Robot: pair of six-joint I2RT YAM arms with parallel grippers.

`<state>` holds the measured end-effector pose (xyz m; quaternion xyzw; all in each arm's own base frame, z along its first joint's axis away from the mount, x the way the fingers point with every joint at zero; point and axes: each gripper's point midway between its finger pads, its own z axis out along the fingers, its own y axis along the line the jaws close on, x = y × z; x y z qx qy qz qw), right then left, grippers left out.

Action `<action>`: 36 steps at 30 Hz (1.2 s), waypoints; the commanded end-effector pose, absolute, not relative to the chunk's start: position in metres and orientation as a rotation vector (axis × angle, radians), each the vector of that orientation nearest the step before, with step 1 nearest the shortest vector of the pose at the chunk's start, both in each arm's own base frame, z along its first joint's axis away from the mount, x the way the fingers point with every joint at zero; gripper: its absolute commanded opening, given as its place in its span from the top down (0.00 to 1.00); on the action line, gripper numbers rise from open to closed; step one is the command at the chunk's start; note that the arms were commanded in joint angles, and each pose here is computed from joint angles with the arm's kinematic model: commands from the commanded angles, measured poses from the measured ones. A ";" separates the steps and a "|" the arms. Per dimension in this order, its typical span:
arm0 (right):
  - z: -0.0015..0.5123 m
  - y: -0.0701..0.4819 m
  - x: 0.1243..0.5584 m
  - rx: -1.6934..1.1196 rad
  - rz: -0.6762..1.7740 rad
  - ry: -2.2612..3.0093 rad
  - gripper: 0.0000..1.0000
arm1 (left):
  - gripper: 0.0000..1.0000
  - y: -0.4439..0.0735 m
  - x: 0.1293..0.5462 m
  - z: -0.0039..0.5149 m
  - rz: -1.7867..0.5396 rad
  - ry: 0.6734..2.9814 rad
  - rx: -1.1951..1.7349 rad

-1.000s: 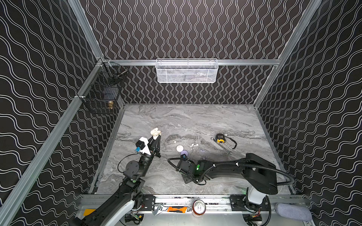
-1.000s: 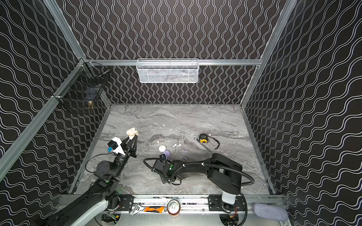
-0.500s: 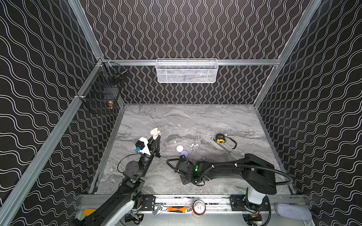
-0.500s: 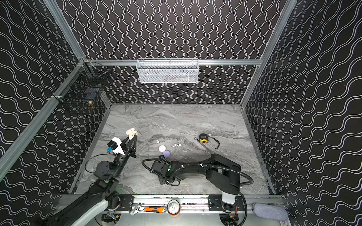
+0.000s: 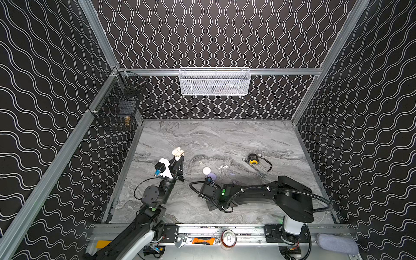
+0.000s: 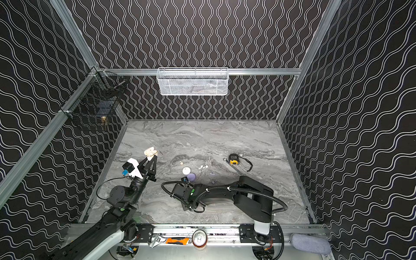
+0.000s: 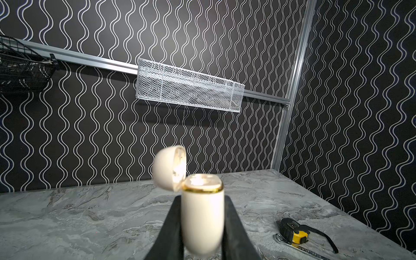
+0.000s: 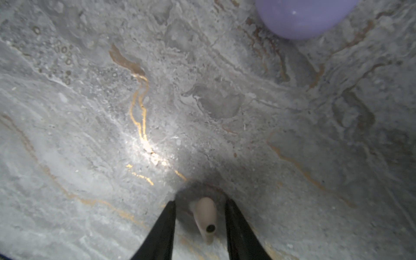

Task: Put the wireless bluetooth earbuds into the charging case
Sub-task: 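Lower the right gripper and close it on the white earbud, then lift the earbud with the right gripper and carry it over the open case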

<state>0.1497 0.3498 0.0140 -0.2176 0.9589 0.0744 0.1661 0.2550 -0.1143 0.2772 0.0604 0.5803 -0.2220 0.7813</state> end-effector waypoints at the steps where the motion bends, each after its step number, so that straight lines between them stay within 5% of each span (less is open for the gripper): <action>1: 0.002 0.337 0.145 -0.646 0.154 2.776 0.64 | 1.00 -0.114 0.254 0.283 -0.464 1.233 0.138; 23: 0.020 0.335 0.145 -0.489 0.295 2.747 0.84 | 1.00 -0.120 0.254 0.284 -0.482 1.222 0.174; 31: 0.087 0.349 0.167 -0.375 0.485 2.545 0.85 | 1.00 -0.133 0.245 0.291 -0.544 1.148 0.243; 36: 0.171 0.361 0.193 -0.318 0.577 2.315 0.86 | 1.00 -0.143 0.236 0.296 -0.590 1.090 0.301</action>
